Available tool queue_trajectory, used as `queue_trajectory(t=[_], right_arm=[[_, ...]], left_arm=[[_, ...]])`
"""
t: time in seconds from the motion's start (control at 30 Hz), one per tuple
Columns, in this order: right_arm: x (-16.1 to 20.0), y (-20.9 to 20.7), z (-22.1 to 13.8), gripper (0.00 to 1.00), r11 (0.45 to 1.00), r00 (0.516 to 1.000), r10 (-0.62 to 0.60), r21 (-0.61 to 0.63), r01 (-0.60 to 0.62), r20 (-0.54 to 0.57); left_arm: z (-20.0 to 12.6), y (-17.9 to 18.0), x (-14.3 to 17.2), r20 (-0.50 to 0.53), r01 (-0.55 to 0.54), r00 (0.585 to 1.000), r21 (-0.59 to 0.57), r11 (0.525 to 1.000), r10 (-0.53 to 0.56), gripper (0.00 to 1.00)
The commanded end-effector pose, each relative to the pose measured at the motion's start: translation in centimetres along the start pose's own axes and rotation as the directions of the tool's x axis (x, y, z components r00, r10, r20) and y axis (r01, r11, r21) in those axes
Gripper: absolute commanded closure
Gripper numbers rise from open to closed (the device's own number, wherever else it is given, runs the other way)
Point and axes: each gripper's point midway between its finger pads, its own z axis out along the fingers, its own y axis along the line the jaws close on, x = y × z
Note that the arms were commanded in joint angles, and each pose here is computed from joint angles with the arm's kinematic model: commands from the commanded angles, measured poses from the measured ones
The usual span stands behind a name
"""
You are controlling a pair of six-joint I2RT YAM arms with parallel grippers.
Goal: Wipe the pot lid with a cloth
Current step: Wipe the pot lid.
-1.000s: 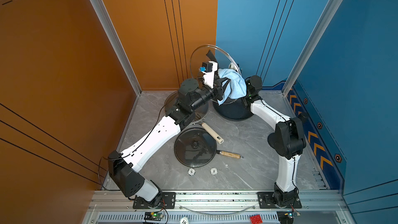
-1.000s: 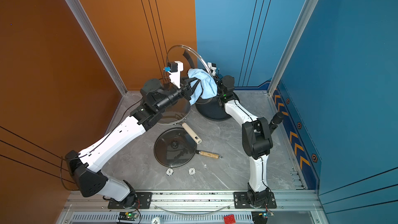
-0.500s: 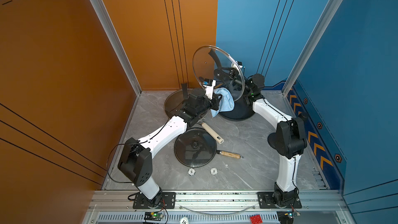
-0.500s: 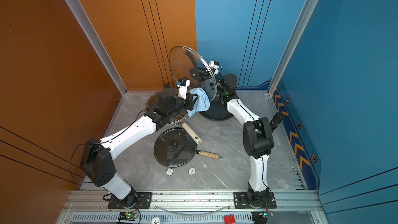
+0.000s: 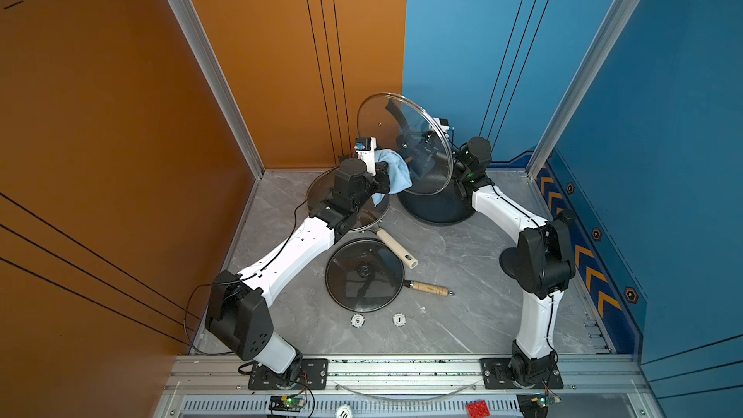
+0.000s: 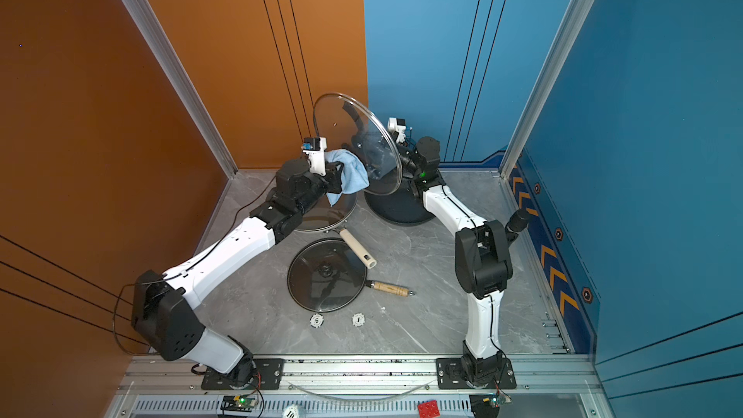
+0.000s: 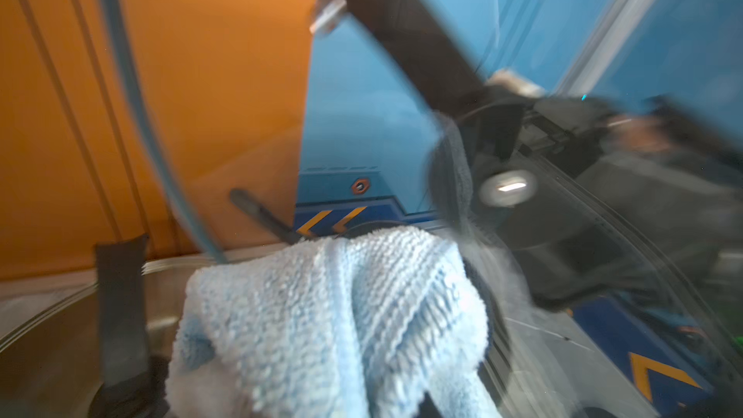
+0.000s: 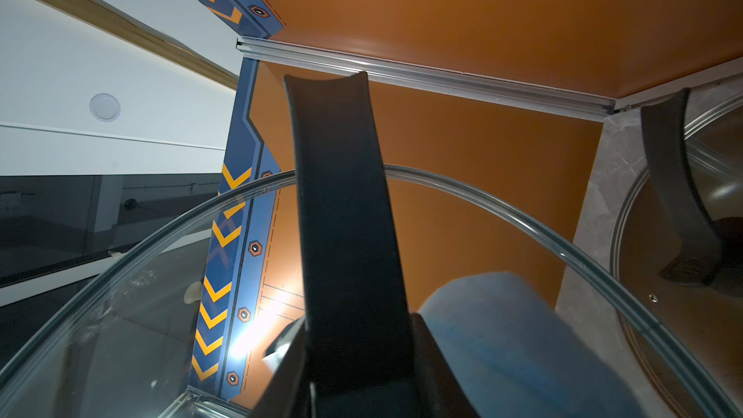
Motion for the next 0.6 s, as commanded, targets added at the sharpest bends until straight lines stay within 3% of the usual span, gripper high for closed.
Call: queue_trajectory(t=[0.0,0.13,0.27,0.4,0.57], right_arm=[[1.7,8.2,0.7,0.98,0.973,0.983,-0.179,-0.154,0.173,-0.029],[2.3,9.2,1.6,0.97,0.964,0.977,-0.207,-0.184,0.193,-0.059],[3.0,9.5,1.5,0.97,0.959,0.973,-0.219,-0.197,0.202,-0.069],[3.6,10.3,1.2,0.97,0.952,0.966,-0.245,-0.209,0.224,-0.079],[4.1,10.9,0.5,0.97,0.95,0.959,-0.269,-0.19,0.249,-0.088]], left_arm=[[-3.0,-6.7,-6.7,0.15,-0.077,0.988,0.218,0.973,0.044,0.81],[-3.1,-8.5,-8.5,0.199,-0.091,0.979,0.286,0.954,0.034,0.8],[-0.5,-4.8,-6.0,0.136,-0.027,0.991,0.198,0.98,0.0,0.81],[1.0,1.7,-1.0,0.024,0.027,0.999,-0.025,0.999,-0.026,0.81],[-0.4,9.3,3.9,-0.083,0.072,0.992,-0.265,0.961,-0.097,0.81]])
